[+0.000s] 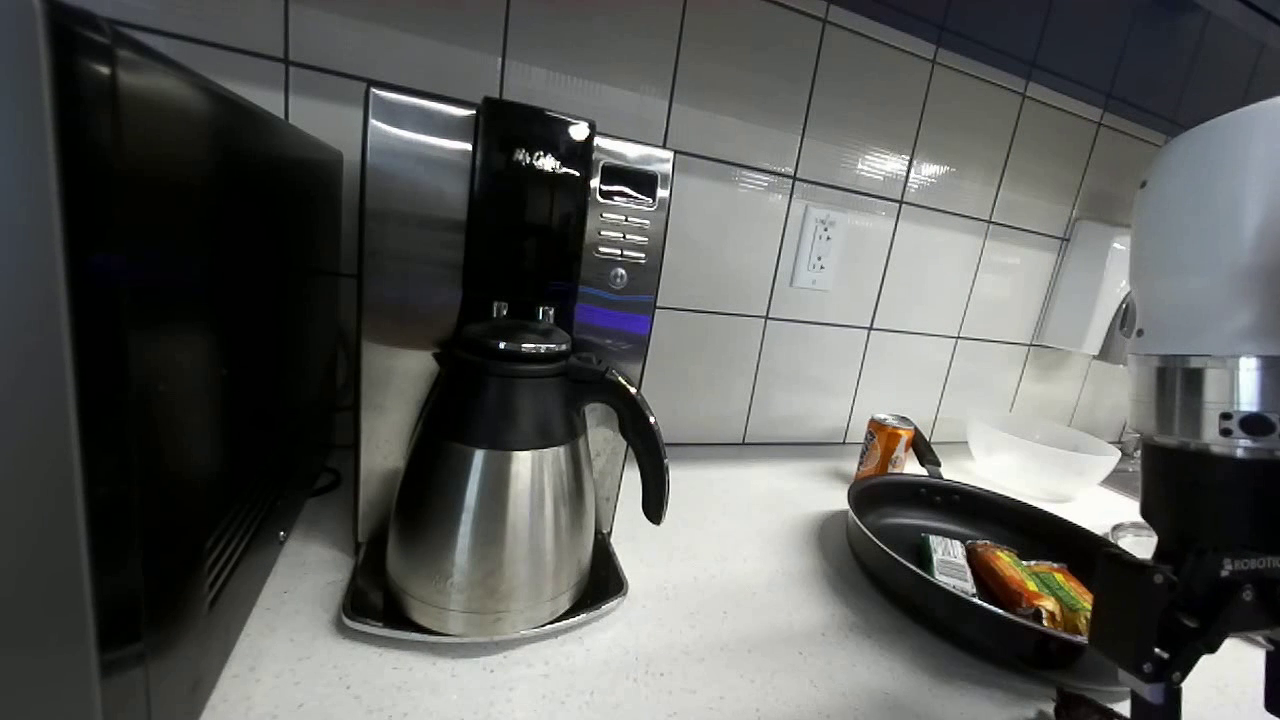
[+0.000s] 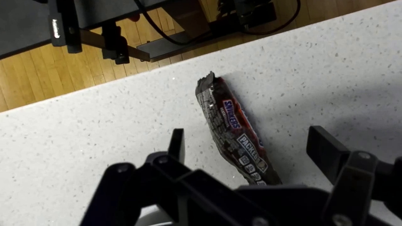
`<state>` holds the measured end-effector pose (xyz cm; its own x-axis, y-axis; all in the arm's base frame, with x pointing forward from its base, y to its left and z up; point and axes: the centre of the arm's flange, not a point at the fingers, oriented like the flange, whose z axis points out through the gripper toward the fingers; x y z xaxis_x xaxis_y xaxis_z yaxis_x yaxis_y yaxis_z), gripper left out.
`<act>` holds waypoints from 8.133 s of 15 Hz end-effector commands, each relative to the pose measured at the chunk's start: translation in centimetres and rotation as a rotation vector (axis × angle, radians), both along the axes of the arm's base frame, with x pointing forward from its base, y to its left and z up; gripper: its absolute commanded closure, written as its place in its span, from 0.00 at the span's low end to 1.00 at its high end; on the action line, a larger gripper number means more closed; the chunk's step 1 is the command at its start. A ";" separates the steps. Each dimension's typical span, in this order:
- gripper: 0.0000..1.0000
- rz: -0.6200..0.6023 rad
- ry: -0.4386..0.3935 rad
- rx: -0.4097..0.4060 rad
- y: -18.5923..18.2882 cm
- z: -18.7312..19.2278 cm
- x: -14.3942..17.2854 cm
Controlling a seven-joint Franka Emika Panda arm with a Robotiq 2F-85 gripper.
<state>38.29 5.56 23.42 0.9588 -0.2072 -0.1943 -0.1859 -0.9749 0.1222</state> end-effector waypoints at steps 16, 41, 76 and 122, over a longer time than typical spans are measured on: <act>0.00 -0.070 -0.119 0.069 -1.4 -5.0 0.5; 0.95 0.038 -0.251 0.181 1.2 2.3 4.1; 0.95 -0.323 -0.279 0.148 -6.8 0.0 21.6; 0.00 -0.457 -0.265 0.059 -8.8 5.9 11.3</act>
